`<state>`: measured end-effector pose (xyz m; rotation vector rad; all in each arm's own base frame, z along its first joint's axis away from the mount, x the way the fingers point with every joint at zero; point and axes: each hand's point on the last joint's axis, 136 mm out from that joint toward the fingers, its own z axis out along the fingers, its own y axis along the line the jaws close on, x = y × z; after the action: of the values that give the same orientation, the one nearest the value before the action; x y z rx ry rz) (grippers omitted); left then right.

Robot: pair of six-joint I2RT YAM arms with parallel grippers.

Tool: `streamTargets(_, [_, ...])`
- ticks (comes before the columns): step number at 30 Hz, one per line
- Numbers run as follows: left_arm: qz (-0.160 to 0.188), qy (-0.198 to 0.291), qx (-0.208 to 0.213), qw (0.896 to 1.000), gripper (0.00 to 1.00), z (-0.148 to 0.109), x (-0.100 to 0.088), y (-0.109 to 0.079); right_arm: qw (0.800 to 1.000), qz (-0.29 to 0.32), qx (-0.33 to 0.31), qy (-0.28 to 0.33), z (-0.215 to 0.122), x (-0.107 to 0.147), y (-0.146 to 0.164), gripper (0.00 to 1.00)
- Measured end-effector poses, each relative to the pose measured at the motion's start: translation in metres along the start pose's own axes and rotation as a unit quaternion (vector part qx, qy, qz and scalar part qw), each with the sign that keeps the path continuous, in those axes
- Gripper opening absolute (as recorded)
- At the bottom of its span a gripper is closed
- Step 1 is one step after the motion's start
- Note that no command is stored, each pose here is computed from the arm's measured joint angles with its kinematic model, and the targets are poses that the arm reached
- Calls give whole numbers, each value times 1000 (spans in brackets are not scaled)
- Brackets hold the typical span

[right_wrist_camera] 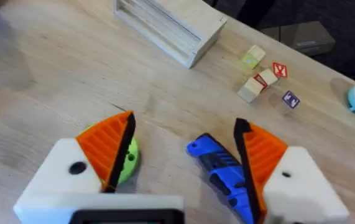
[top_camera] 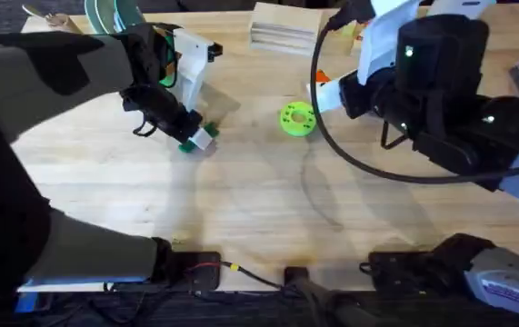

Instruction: Pick up the gripper from the table and insert it into the empty holder that is missing its gripper. Then pick up a screw, insert it into the mounting hole, and use the screwdriver to tighten it. Finally, clean up the table by picking up the vegetable and placing it into the bucket.

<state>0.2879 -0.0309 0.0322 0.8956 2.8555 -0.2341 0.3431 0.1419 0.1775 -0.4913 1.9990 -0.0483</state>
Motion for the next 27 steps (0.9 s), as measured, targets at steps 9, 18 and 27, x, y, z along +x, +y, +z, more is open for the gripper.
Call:
streamTargets(9, [1,-15,14,1000,21,-7,-4,-7,1000,0,0,0,0,0,0,990])
streamTargets(18, [33,-175,-76,981,20,-114,-71,10,1000,0,0,0,0,0,0,991])
streamTargets(27, [-158,-356,-200,899,20,-197,-98,125,1000,0,0,0,0,0,0,991])
